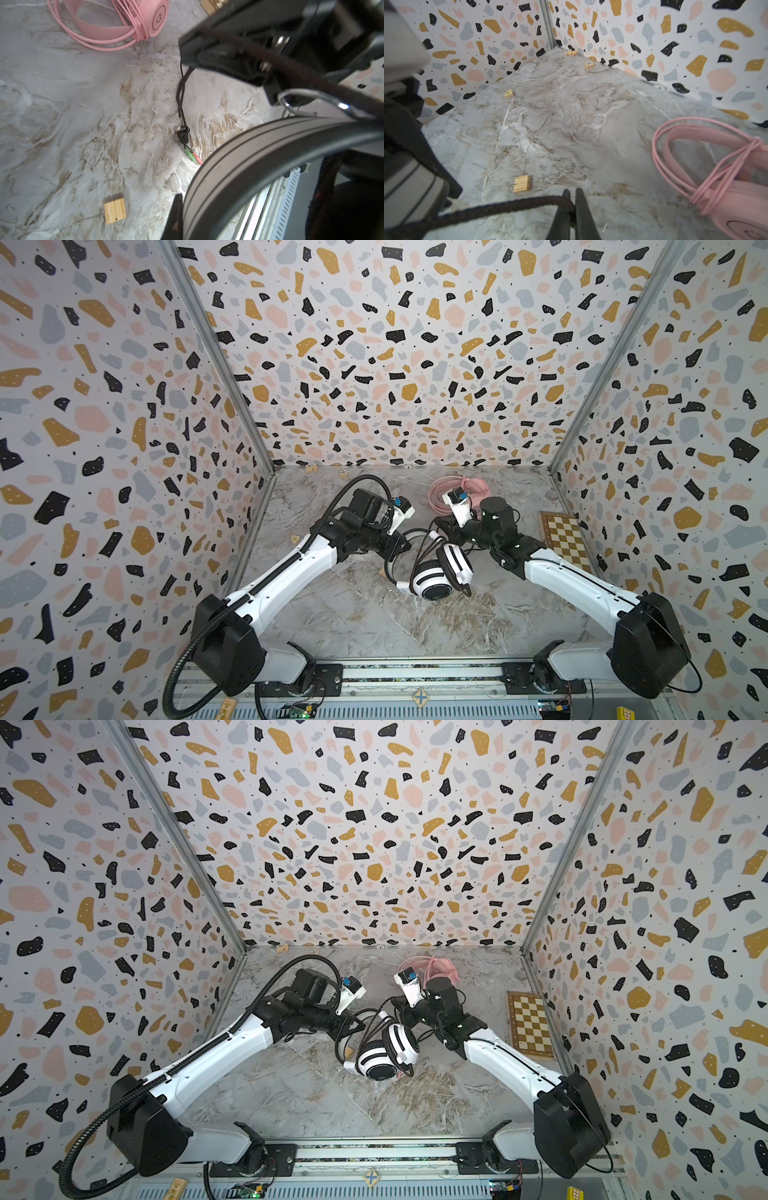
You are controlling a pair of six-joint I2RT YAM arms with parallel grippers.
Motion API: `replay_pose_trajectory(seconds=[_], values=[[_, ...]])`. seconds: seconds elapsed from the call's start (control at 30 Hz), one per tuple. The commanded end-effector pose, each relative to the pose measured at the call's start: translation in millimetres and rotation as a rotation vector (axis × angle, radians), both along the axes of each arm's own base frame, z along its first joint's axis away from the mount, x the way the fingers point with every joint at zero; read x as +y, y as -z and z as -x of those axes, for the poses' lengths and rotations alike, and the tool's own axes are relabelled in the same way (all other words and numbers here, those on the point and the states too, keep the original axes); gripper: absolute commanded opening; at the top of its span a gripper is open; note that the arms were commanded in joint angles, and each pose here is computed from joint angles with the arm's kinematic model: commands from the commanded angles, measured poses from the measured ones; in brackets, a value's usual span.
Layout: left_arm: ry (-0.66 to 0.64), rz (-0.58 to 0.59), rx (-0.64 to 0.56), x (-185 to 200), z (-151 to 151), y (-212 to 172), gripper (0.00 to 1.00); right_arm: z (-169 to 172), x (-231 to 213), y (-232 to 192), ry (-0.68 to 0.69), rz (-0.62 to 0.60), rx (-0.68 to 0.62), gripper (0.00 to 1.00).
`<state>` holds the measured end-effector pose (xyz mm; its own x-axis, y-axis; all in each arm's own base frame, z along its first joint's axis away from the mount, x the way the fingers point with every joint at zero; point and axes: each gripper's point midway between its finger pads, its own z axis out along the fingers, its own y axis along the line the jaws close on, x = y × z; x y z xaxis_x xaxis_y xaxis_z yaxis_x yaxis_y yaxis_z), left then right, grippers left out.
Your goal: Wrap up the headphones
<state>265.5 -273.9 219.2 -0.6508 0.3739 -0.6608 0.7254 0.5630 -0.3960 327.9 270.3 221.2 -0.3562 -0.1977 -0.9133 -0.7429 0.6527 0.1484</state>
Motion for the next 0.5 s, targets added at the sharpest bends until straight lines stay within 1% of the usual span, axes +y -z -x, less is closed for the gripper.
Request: replay_pose_trajectory(seconds=[0.0, 0.07, 0.17, 0.23, 0.3, 0.33, 0.47], values=[[0.011, 0.225, -0.108, -12.8, -4.2, -74.1, 0.0, 3.2, -0.4, -10.6, 0.008, -0.099, 0.002, 0.08], [-0.038, 0.248, -0.131, -5.5, -11.9, -87.6, 0.0, 6.9, 1.4, -1.2, -0.006, -0.116, 0.026, 0.11], [-0.093, 0.252, -0.171, 5.1, -18.1, -106.5, 0.0, 8.2, 6.5, 14.9, -0.027, -0.129, 0.062, 0.18], [-0.114, 0.253, -0.194, 10.0, -19.8, -119.8, 0.0, 6.6, 10.8, 23.8, -0.039, -0.136, 0.082, 0.27], [-0.12, 0.249, -0.203, 12.6, -20.2, -129.3, 0.0, 4.1, 13.8, 30.1, -0.045, -0.138, 0.09, 0.34], [-0.125, 0.245, -0.206, 14.2, -20.4, -134.0, 0.0, 1.6, 14.6, 35.2, -0.041, -0.136, 0.095, 0.36], [-0.147, 0.239, -0.218, 20.2, -24.6, -151.6, 0.0, -5.5, 19.9, 53.3, -0.04, -0.135, 0.121, 0.38]])
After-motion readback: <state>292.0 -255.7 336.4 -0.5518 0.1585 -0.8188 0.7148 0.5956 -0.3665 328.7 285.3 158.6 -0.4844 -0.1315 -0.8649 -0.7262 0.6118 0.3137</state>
